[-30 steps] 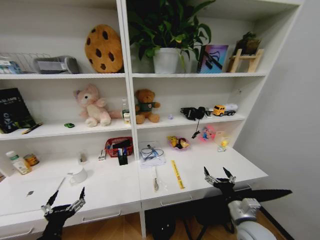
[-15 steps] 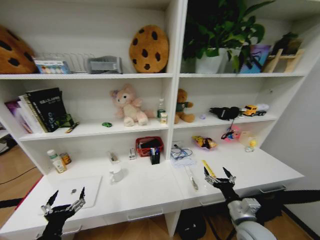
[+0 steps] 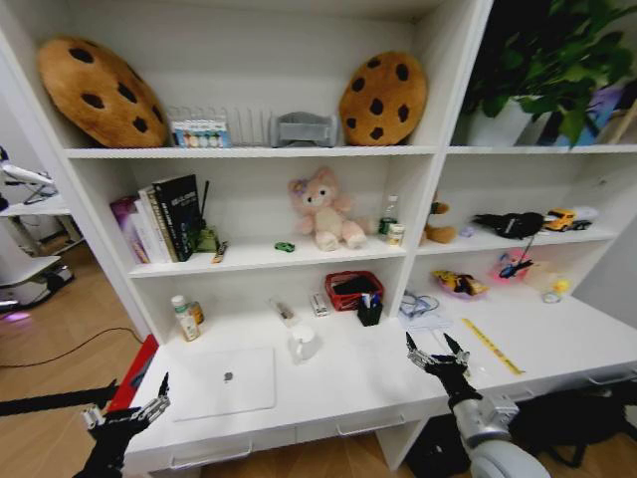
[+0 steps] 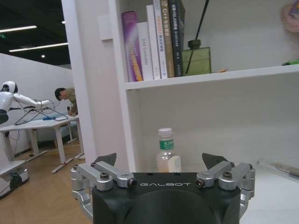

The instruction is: Organize the objects on the table.

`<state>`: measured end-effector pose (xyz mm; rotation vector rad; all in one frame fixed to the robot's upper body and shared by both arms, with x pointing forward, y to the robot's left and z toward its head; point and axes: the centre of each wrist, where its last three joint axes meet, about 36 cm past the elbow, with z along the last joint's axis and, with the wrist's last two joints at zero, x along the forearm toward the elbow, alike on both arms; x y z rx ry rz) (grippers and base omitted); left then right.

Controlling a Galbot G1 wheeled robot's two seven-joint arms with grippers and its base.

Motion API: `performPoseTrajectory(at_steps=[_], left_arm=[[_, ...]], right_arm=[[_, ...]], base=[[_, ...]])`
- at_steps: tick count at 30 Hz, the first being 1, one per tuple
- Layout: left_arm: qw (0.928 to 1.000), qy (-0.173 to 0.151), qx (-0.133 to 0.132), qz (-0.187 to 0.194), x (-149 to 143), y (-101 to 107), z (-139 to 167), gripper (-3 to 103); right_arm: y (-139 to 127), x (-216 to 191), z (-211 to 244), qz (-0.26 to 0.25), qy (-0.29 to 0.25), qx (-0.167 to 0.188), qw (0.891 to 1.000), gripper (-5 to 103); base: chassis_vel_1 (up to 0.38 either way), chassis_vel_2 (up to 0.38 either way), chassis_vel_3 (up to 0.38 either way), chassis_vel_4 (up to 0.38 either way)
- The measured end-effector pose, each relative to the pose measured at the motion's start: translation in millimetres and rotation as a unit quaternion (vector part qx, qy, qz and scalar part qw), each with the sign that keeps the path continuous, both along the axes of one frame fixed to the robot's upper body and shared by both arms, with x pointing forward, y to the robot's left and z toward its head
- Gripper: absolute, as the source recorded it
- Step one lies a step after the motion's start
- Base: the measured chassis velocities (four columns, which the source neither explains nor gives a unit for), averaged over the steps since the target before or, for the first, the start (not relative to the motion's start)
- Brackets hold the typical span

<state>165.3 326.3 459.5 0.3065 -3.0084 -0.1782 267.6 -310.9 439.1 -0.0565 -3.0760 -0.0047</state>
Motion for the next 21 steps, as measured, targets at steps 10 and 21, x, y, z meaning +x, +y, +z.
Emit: performPoseTrajectory(at_steps=[10,21], left_arm=[[1.0,0.0,0.0,0.0,0.0,-0.1,0.0,100],[1.0,0.0,0.0,0.0,0.0,-0.1,-0.1,100]], right_arm=[[-0.1,0.1,0.0,0.0,0.0,0.0,1.0,100],[-0.1,0.1,0.0,0.0,0.0,0.0,1.0,100]], base=[[0.043,0.027,0.012,-0.047],[-0.046,-0.033,0.013,0.021]])
